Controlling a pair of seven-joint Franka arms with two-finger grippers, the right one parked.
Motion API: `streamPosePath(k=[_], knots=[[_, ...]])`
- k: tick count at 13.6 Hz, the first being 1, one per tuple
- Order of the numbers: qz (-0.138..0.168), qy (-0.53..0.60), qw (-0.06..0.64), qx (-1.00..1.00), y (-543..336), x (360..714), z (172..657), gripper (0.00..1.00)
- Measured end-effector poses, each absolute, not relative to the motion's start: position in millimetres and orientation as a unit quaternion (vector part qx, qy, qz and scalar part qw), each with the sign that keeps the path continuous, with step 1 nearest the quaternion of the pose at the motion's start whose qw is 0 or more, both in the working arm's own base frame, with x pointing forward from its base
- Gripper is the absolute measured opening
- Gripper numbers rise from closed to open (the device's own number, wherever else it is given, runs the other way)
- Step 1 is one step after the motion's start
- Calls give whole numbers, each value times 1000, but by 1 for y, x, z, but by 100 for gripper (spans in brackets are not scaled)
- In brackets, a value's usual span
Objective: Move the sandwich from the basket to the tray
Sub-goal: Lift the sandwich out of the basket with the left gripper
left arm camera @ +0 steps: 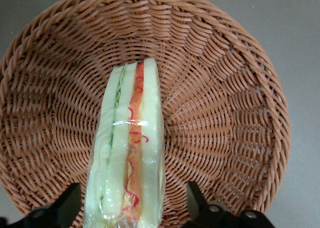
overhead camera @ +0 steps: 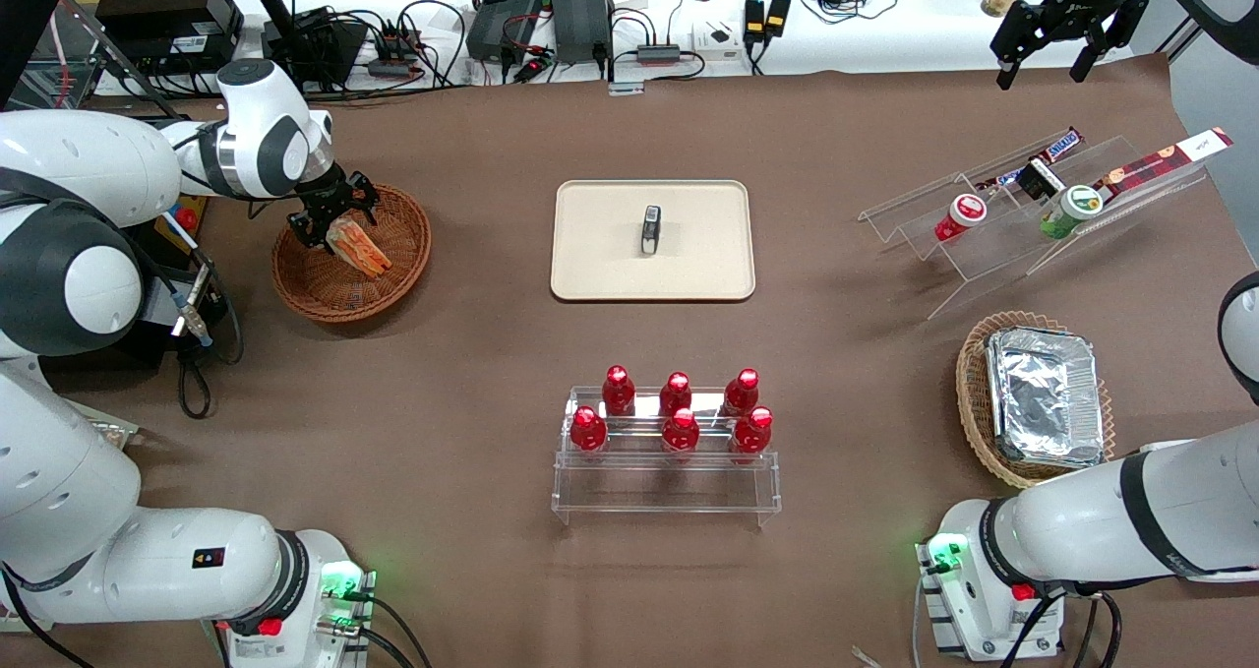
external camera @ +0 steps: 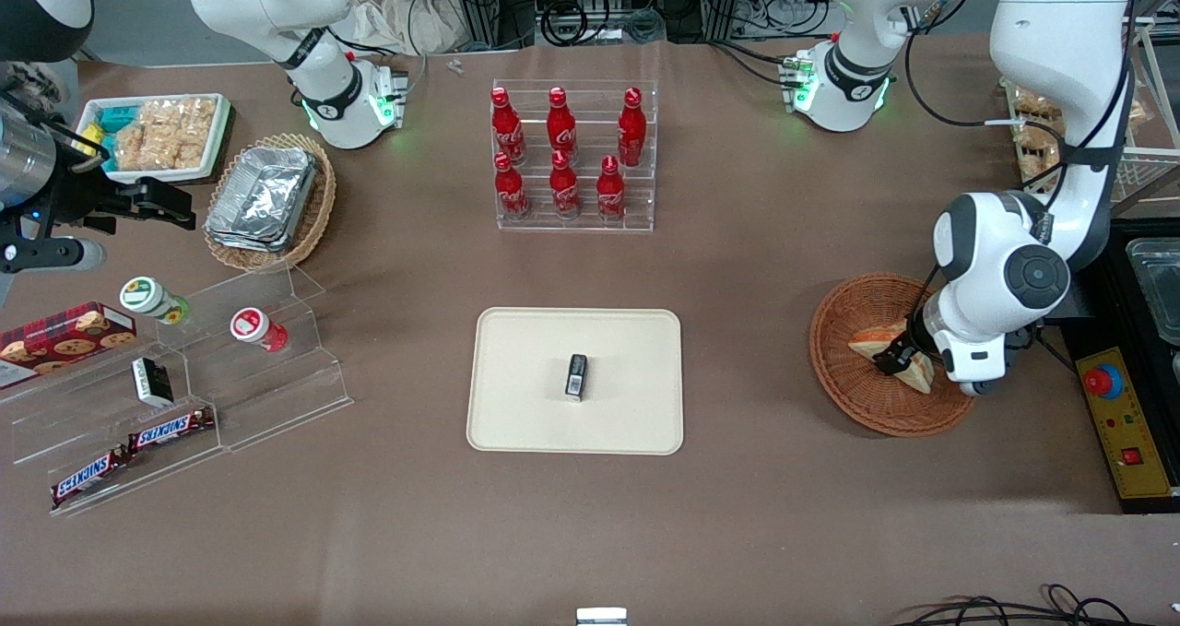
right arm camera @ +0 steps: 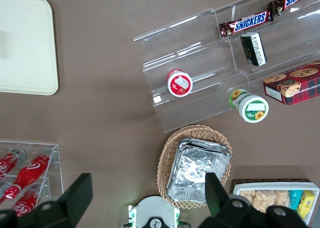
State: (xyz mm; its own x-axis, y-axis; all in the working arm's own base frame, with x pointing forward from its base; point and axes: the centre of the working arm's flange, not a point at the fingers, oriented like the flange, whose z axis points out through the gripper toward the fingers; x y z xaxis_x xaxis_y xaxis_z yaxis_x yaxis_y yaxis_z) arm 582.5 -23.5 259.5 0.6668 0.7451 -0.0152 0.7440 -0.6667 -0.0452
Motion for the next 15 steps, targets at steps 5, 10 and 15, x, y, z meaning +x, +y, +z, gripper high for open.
streamPosePath(k=[5, 10, 15], knots=[[11, -406, 15, -914, -24, 585, 263, 38], [21, -392, 23, -919, -31, 602, 304, 21], [41, -304, 28, -951, -77, 632, 424, 18]])
